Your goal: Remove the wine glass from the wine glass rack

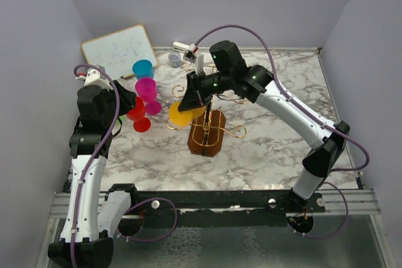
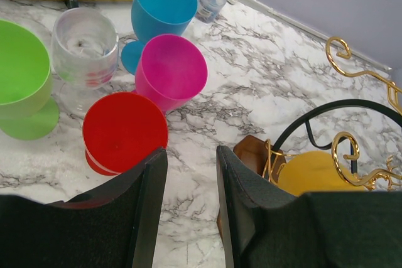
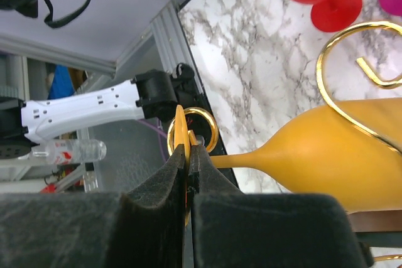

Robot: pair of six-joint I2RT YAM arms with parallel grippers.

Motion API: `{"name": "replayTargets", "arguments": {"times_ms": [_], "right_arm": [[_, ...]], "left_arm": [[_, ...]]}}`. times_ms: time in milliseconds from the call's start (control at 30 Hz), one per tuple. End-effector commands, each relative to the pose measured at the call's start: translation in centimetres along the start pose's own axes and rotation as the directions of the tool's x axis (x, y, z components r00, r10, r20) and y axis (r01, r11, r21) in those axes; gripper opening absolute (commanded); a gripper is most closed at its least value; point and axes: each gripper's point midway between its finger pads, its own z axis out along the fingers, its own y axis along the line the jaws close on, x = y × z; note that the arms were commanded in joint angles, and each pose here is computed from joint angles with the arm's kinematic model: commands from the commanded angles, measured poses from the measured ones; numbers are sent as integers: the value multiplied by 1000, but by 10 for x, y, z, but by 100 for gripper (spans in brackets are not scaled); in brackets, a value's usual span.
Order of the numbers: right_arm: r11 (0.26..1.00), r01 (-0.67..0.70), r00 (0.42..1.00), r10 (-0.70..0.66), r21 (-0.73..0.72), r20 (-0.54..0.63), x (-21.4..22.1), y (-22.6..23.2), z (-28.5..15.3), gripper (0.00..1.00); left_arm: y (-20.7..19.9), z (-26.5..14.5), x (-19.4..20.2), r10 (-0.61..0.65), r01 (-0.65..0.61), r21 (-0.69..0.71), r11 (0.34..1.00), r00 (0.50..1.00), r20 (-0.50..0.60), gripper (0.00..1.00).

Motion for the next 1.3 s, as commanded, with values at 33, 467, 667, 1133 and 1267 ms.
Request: {"name": "replayTargets", "arguments": {"times_ms": [33, 467, 667, 1133, 1267], "right_arm": [[996, 42, 994, -33, -80, 104, -38, 13, -2, 1], [948, 79, 997, -73, -308, 29, -47, 36, 24, 1], [949, 217, 975, -198, -229, 105, -64, 23, 30, 1], [781, 624, 742, -582, -25, 334, -114, 12, 28, 1], [674, 731, 605, -714, 110, 353, -117, 5, 15, 1]], "left_arm": [[-7, -1, -9, 3, -3, 22, 1000, 1000, 20, 40], [-2, 4, -9, -15, 15, -11, 1000, 1000, 19, 45], [7, 4, -9, -42, 44, -63, 997, 999, 24, 45], [7, 1, -6, -95, 97, -69, 993, 995, 24, 45], [0, 1, -8, -102, 103, -39, 994, 995, 25, 47]]}}
